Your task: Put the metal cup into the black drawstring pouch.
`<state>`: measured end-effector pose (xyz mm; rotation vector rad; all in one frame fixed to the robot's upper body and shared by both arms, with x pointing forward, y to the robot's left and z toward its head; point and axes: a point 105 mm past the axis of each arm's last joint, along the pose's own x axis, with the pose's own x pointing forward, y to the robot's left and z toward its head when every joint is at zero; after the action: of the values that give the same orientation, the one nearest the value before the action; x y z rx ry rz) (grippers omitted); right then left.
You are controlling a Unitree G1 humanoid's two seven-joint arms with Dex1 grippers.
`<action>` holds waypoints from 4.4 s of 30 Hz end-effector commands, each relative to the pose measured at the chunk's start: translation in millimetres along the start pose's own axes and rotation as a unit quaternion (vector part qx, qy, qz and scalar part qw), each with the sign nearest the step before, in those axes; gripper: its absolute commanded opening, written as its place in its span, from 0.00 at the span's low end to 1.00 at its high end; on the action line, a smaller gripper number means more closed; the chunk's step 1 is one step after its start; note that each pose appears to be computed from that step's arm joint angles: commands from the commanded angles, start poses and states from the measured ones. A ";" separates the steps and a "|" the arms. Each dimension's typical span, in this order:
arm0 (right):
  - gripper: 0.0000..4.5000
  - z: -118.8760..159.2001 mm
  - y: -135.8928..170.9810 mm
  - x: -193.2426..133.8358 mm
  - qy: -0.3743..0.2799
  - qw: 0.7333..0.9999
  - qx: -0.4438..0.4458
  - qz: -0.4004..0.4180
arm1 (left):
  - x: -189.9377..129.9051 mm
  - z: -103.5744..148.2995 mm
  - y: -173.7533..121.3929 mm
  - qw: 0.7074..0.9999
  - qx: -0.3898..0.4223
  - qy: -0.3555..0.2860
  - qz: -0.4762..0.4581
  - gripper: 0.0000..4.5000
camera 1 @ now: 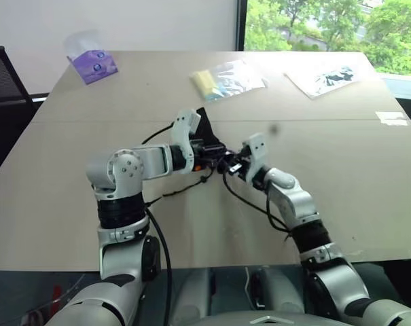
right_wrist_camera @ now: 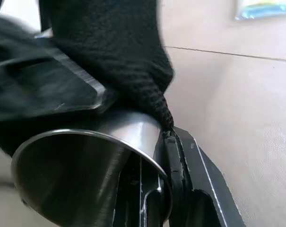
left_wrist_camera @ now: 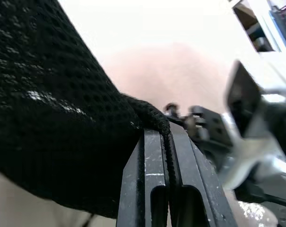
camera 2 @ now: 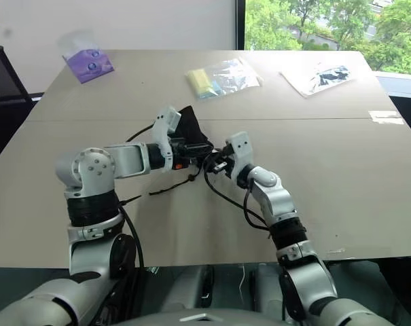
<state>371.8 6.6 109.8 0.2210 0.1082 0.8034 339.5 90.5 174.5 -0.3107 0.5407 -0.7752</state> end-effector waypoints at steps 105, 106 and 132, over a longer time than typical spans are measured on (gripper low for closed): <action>0.96 31.2 19.2 -53.6 0.066 0.989 -0.114 0.075 | -25.4 56.6 46.0 0.965 -0.192 -0.178 -0.013 0.00; 0.96 30.5 17.1 -48.0 0.063 0.990 -0.108 0.070 | -25.2 56.0 46.3 0.966 -0.190 -0.175 -0.012 0.00; 0.50 50.3 29.7 11.1 0.024 0.993 -0.010 0.117 | -28.9 47.3 34.1 0.976 -0.146 -0.162 -0.016 0.00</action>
<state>367.0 22.7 144.4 0.1860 0.1969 1.0127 373.6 141.2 194.4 -0.7305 0.3880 -0.6155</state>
